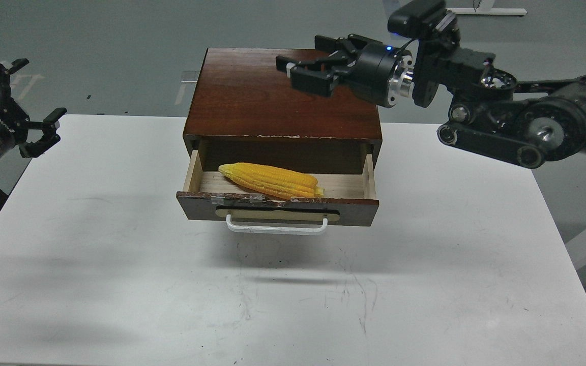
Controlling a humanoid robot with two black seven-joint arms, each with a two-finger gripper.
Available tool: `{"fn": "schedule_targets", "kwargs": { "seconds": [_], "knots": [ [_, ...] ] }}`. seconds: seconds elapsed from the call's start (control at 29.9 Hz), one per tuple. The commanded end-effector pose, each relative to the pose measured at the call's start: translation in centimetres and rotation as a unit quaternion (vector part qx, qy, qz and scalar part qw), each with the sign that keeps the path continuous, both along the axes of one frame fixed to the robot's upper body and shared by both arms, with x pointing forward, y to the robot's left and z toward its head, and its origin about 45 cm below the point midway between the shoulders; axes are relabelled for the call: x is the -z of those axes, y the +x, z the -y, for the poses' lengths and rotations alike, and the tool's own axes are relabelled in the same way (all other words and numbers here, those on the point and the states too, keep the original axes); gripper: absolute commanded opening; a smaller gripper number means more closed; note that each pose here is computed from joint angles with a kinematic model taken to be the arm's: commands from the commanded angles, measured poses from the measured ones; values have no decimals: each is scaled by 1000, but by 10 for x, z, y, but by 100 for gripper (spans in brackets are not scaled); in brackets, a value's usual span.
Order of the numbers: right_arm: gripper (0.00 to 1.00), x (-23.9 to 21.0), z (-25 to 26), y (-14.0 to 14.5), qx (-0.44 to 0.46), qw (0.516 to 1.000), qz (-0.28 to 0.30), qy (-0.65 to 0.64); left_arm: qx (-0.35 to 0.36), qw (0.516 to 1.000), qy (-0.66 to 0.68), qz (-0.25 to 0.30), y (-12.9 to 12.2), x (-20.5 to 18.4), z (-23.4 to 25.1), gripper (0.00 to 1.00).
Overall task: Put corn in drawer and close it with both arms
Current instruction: 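Open the right gripper and withdraw it up and away from the drawer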
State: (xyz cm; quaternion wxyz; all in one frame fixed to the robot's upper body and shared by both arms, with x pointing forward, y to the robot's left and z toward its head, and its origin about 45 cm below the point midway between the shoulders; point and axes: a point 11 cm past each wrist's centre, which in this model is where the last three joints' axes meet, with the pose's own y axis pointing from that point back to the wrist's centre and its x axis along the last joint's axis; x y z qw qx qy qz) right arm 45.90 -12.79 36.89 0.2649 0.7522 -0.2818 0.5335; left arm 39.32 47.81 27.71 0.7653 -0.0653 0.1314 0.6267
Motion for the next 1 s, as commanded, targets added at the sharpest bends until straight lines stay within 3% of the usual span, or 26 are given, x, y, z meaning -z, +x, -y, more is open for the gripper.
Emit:
{"fn": "schedule_targets", "kwargs": {
  "seconds": [0.0, 0.23, 0.3, 0.47, 0.6, 0.77, 0.97],
  "knots": [
    [100, -21, 47, 18, 101, 991, -36, 81, -9, 1000, 4, 0, 0, 0, -7, 100],
    [100, -54, 171, 17, 226, 954, -98, 173, -17, 1000, 14, 9, 4, -10, -13, 100],
    [100, -58, 212, 8, 257, 924, -154, 236, -17, 999, 29, 7, 3, -8, -14, 100],
    [100, -42, 259, -18, 267, 851, -269, 363, -54, 994, 96, 22, 0, -10, -29, 100],
    [100, -22, 277, -34, 277, 802, -317, 424, -74, 990, 119, 24, -6, -13, -41, 100],
    [100, 2, 276, -42, 285, 788, -340, 427, -79, 987, 135, 30, -13, -27, -55, 100],
    [100, -9, 283, -45, 281, 785, -332, 441, -77, 985, 145, 42, -14, -42, -59, 100]
  ]
}}
